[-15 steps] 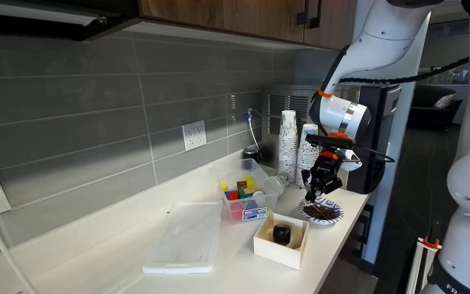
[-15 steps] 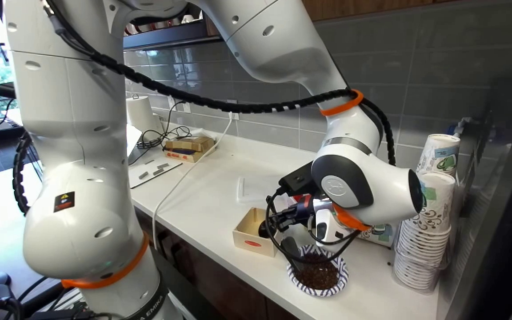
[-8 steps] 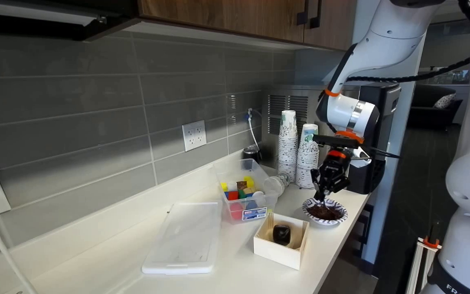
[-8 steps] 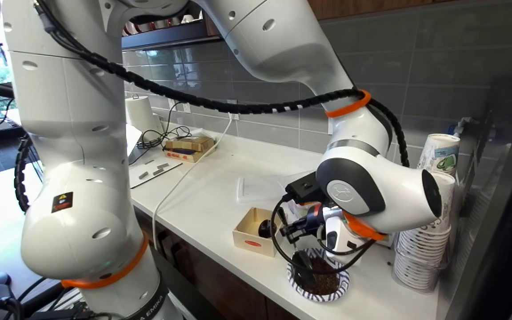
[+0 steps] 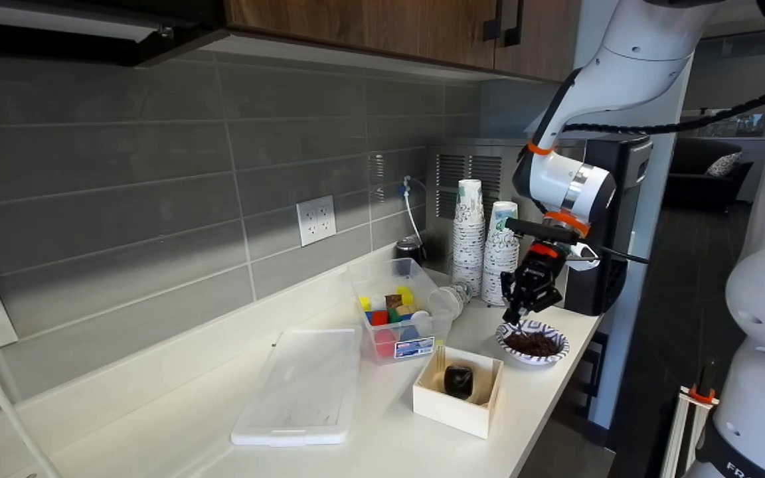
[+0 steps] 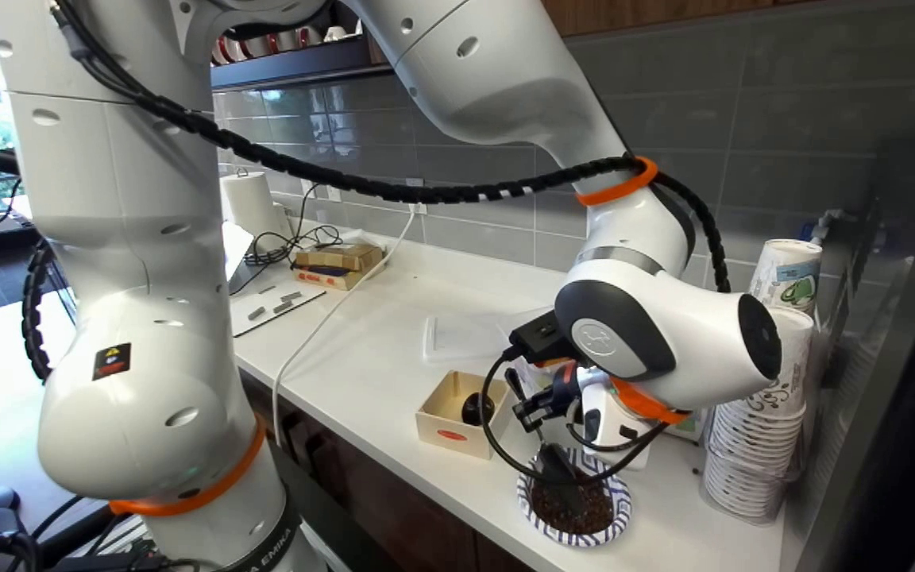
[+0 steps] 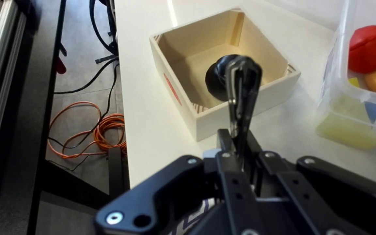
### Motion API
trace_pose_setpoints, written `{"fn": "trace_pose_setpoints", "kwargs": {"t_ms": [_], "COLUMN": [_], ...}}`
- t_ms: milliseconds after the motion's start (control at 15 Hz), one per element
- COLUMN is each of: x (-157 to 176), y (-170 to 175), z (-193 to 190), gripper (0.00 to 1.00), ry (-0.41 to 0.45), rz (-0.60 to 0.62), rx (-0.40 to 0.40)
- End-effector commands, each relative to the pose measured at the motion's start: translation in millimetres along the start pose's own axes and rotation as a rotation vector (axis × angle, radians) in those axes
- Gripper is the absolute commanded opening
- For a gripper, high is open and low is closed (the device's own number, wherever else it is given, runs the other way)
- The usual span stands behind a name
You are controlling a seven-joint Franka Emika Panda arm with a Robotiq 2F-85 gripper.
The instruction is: Stir the contents of the bowl using the spatula
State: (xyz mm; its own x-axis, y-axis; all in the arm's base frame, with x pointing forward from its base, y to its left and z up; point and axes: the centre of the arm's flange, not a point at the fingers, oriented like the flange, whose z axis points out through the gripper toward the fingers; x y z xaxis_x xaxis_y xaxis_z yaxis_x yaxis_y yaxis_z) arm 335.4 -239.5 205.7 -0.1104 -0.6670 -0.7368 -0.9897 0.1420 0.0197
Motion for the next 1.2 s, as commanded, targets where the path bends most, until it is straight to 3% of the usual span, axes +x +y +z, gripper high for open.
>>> {"fn": "trace_pose_setpoints", "kwargs": {"t_ms": [0,400,800,1133], "x": [-15.4,-25.8,-37.4,-30.1], "y": [1.3,2.2,13.5,20.7], "z": [2.1,9.3,17.1,8.2], "gripper": [0.03,0.03,0.03,0.03], "ry": [-0.04,-0.129,-0.234,-0.135], "rz": [-0.042,-0.091,-0.079,0.022], "rx": [0.075,0.104,-0.022,-0.076]}}
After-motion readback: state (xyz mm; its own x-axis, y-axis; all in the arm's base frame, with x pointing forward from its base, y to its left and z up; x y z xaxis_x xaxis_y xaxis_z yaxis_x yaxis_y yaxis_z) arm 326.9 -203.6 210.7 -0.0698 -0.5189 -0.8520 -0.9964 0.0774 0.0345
